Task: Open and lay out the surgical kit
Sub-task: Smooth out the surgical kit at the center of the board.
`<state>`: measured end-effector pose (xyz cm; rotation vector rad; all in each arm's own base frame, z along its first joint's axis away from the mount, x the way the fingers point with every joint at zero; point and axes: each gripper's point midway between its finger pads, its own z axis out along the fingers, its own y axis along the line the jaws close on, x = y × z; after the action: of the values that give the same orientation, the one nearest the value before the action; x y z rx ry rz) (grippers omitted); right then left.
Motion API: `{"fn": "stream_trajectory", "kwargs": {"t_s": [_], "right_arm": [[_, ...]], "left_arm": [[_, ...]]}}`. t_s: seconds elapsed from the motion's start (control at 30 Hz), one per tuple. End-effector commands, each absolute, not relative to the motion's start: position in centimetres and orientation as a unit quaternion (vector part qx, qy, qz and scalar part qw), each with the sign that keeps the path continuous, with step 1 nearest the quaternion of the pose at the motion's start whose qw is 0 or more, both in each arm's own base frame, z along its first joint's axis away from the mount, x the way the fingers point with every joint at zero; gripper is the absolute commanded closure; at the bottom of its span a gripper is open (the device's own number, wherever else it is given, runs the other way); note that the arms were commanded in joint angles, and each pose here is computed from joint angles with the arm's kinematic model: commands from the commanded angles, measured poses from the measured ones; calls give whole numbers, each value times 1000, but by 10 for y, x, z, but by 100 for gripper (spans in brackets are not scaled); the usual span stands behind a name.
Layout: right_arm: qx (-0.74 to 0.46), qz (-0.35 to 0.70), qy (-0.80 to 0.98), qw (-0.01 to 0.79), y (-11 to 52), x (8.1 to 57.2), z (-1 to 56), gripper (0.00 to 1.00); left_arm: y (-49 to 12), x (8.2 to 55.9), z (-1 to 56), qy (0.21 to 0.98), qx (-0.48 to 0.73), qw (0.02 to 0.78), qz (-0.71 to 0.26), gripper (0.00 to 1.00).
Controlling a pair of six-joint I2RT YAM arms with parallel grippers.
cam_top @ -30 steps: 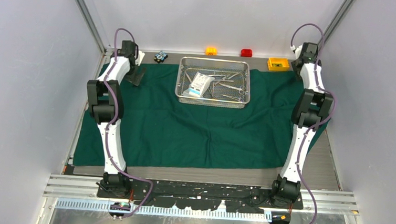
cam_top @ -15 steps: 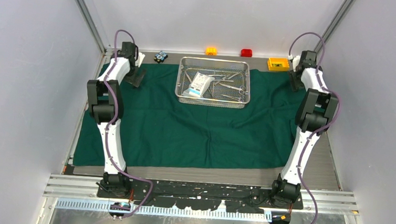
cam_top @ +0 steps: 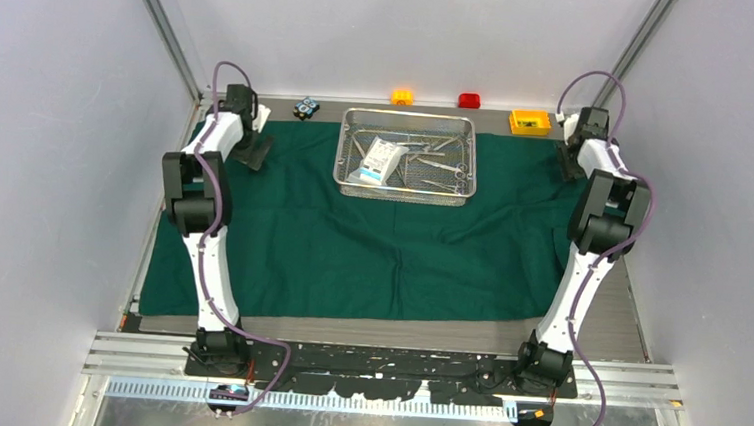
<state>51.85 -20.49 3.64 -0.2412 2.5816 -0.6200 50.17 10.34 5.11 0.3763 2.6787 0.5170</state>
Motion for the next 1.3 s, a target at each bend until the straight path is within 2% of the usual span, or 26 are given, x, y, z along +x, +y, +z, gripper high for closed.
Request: {"fn": "stream_trajectory", "kwargs": {"t_s": [0.0,0.3,0.47,0.63,0.8,0.97,1.13,1.27], "right_arm": [[-74,-218,959,168,-227,467,1,42],[-61,-221,955,188,-237,490,22,42],[-51,-226,947,225,-240,512,59,41],[-37,-189,944,267,-221,509,95,40],[-58,-73,948,303,-163,475,111,37],[-101,10,948,302,-113,421,119,27],[-139,21,953,267,-95,367,105,27],[-152,-2,963,223,-101,338,74,30]], "left_arm": [[114,509,77,945,126,229,196,0],[118,507,65,946,128,217,203,1],[123,513,81,941,124,231,214,0],[119,511,104,940,116,252,199,0],[83,491,120,941,145,285,112,0],[37,445,130,930,223,293,5,0],[9,391,112,915,297,269,-35,0],[6,361,95,905,345,246,-23,1]]}}
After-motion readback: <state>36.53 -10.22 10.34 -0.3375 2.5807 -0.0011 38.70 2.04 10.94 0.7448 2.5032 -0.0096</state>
